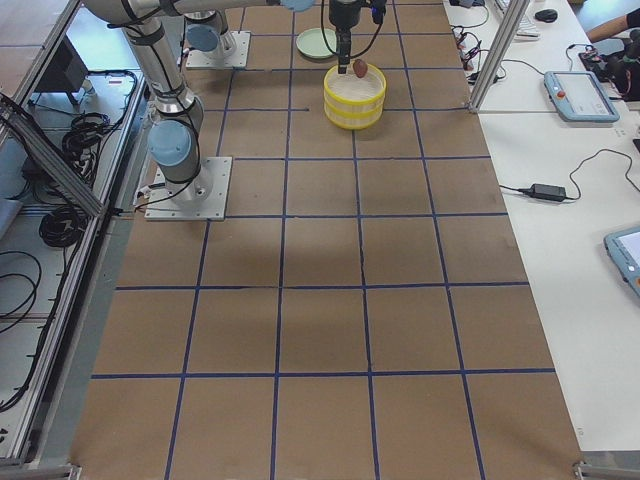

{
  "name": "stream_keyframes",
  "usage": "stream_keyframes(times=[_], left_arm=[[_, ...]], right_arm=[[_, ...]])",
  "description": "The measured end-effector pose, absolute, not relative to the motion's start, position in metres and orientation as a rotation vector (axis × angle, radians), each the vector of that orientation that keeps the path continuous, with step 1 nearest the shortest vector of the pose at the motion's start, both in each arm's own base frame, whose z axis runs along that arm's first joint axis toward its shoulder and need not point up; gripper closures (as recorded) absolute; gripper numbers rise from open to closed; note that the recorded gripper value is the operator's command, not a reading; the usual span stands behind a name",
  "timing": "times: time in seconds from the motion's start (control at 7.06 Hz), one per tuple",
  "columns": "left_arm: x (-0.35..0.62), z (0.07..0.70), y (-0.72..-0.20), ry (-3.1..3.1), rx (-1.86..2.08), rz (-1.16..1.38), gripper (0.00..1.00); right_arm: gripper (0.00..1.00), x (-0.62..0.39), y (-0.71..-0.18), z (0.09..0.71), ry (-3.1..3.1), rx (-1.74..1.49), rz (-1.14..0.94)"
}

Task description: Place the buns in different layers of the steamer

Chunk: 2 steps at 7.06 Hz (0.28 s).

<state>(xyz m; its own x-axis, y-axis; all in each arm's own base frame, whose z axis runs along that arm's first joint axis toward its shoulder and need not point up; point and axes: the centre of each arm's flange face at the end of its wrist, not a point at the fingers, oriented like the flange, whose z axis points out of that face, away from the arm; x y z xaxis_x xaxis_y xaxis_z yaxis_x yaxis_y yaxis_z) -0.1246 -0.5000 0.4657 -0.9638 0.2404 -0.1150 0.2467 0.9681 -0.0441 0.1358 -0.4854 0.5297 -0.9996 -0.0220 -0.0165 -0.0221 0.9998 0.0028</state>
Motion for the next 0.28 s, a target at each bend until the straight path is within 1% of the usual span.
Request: stream_keyframes(times=[0.28], left_arm=[[-0.1272,0.4864,-0.4831,2.995,0.382,-0.146,0.00]], right_arm=[[0.00,0.1356,-0.4855,0.5296,3.125,-0.034,0.004]])
